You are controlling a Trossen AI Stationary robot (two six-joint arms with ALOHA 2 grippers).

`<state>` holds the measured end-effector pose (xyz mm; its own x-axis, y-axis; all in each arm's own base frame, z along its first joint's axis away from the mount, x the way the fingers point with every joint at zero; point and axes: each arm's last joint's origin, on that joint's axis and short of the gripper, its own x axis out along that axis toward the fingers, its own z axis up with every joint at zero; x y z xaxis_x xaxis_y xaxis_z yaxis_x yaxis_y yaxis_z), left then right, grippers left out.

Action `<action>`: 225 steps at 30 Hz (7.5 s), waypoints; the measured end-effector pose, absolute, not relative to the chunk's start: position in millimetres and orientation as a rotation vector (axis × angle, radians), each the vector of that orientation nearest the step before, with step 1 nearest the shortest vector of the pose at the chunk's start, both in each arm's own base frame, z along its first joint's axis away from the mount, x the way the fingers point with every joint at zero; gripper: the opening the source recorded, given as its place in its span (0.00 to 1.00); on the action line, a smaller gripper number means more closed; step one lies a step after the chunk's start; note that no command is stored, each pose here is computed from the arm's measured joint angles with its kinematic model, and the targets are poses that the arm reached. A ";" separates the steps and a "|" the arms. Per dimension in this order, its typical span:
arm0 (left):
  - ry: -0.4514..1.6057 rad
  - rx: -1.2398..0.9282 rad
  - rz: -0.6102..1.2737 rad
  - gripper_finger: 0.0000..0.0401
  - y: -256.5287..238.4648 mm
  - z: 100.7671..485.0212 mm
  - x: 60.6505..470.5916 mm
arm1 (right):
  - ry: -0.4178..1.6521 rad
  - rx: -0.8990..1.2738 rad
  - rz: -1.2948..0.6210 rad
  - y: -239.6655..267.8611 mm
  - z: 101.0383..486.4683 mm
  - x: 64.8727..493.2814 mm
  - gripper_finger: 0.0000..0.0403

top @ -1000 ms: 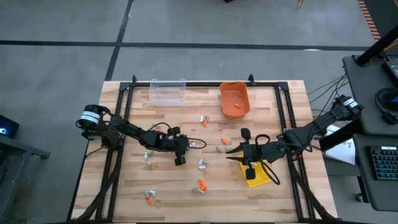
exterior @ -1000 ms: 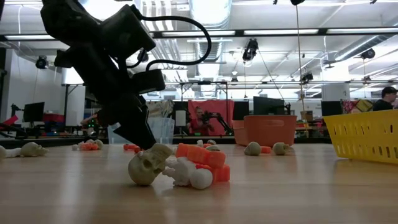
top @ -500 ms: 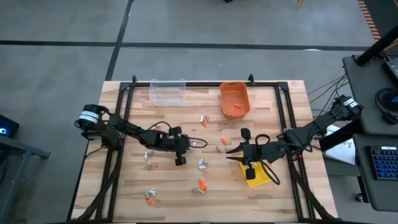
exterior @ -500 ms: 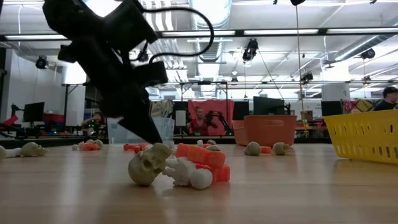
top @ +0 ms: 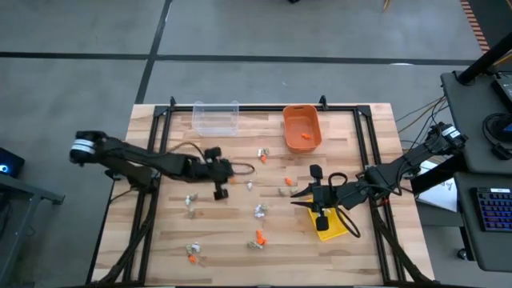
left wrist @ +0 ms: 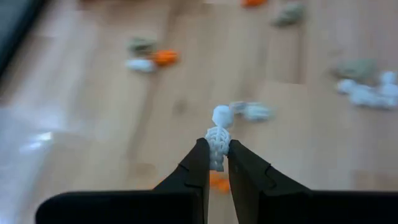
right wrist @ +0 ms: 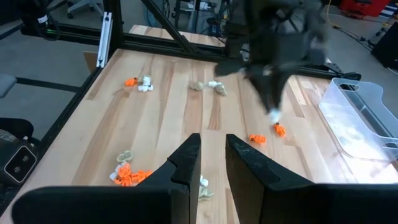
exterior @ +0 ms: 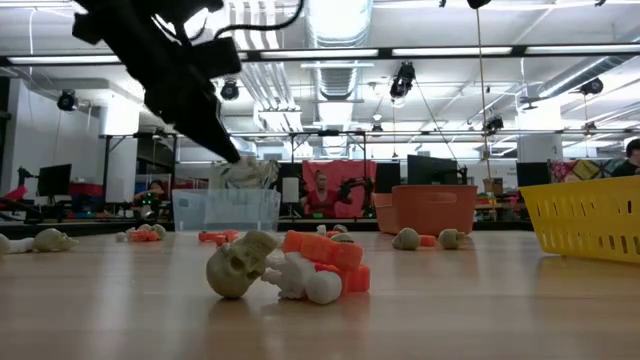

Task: Sort Halloween decoration
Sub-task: Put the white skeleton toy into the transparent bin, then put the orange skeleton toy into the orange bin

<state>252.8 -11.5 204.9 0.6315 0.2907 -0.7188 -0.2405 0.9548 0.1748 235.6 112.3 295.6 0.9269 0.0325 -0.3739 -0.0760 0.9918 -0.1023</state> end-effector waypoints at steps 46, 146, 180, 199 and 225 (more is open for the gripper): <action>1.331 -0.068 0.554 0.08 254.5 194.8 245.1 | 0.380 -0.081 0.047 112.3 295.8 235.6 0.16; 0.105 -0.335 0.202 0.19 10.5 220.7 208.7 | 1.247 0.435 -0.621 17.4 184.3 340.3 0.24; 0.110 -0.327 0.257 0.19 12.2 217.9 210.1 | 1.199 0.485 -0.656 11.2 165.5 336.2 0.46; 0.089 -0.306 0.290 0.19 13.2 219.7 210.1 | 1.123 0.556 -0.650 2.5 133.4 325.5 0.28; 0.053 -0.310 0.291 0.19 13.4 223.1 210.5 | 0.933 0.464 -0.457 2.0 197.4 343.9 0.05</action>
